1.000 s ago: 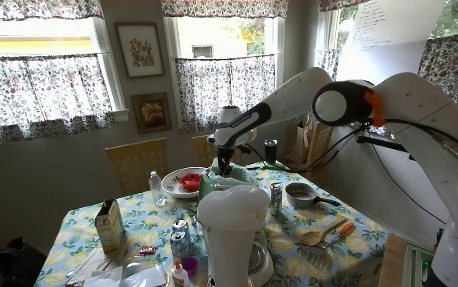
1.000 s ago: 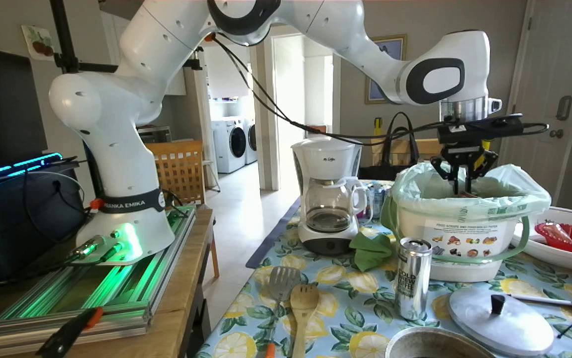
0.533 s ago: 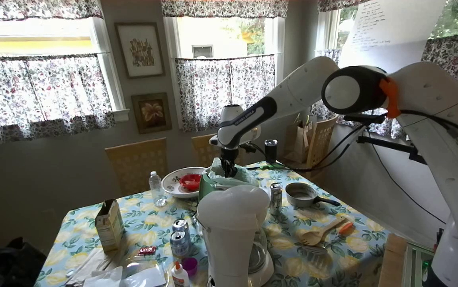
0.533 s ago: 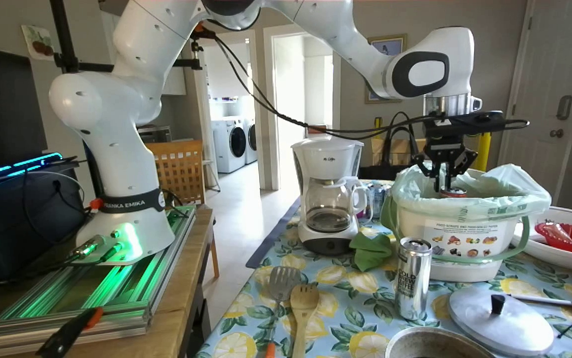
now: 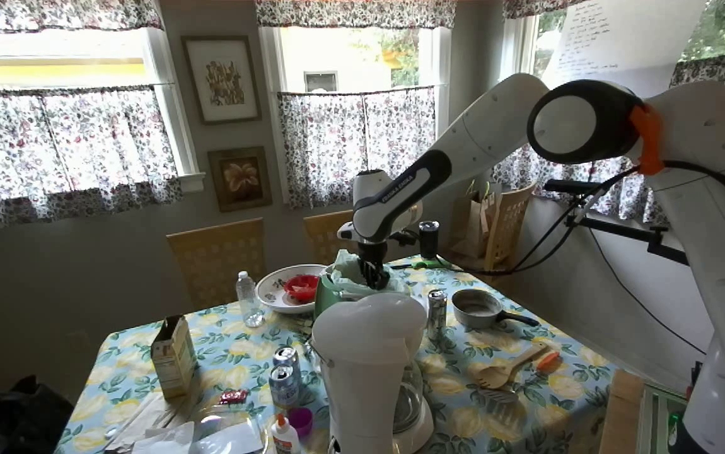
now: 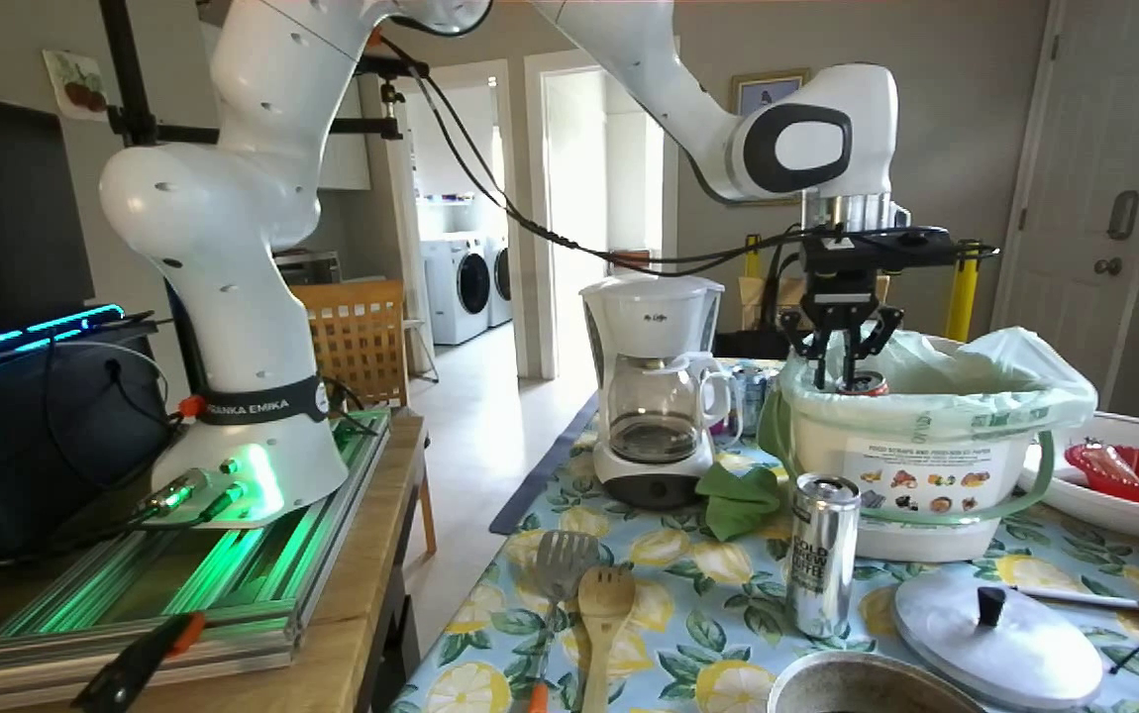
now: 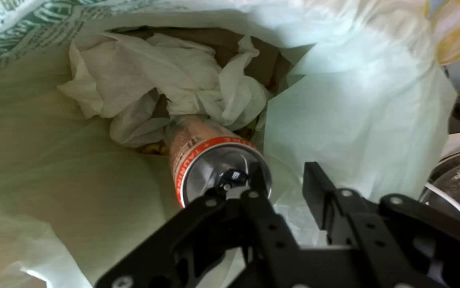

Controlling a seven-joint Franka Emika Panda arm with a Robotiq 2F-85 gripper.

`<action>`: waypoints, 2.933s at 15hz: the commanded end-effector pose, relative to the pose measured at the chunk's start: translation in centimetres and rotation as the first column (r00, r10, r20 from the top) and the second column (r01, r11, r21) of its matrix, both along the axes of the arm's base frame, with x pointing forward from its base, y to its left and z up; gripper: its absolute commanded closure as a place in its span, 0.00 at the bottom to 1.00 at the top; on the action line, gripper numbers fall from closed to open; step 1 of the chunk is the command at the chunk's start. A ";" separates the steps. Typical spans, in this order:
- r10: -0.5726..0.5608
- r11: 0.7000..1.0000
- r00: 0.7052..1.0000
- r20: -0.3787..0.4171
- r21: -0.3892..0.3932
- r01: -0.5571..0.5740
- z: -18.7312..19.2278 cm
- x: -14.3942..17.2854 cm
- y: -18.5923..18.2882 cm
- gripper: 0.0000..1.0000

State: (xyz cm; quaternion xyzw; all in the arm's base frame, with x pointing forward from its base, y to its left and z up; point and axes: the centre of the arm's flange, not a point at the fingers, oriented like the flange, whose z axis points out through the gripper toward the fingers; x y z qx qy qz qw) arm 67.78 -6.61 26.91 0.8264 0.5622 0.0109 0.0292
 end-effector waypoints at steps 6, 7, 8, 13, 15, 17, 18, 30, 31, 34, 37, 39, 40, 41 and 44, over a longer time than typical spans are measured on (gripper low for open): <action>-0.020 0.999 0.993 0.120 -0.031 0.024 2.3 -3.4 0.0 0.16; -0.029 0.999 0.990 0.140 -0.031 0.034 2.4 -3.4 -0.2 0.14; -0.045 0.998 0.986 0.158 -0.031 0.050 2.5 -3.3 -0.4 0.10; -0.105 0.994 0.976 0.190 -0.002 0.107 2.1 -1.5 -1.3 0.18; -0.118 0.993 0.976 0.184 0.010 0.118 1.7 -1.0 -1.4 0.19; -0.126 0.992 0.977 0.173 0.017 0.125 1.1 -0.5 -1.4 0.20; -0.130 0.992 0.977 0.167 0.022 0.128 0.8 -0.3 -1.4 0.20; -0.172 0.983 0.979 0.112 0.088 0.163 -1.4 3.4 -2.3 0.19; -0.153 0.985 0.985 0.084 0.100 0.144 -1.6 3.6 -2.5 0.15; -0.076 0.987 0.997 0.008 0.140 0.074 -1.7 3.8 -3.1 0.13; 0.001 0.986 0.999 -0.036 0.168 0.005 -1.7 4.4 -4.3 0.14; 0.047 0.982 0.997 -0.060 0.186 -0.035 -1.5 4.8 -5.1 0.10; 0.067 0.980 0.995 -0.071 0.194 -0.052 -1.4 5.0 -5.5 0.10; 0.084 0.977 0.993 -0.079 0.202 -0.066 -1.4 5.2 -5.8 0.07; 0.139 0.966 0.985 -0.105 0.233 -0.111 -1.3 5.8 -5.8 0.08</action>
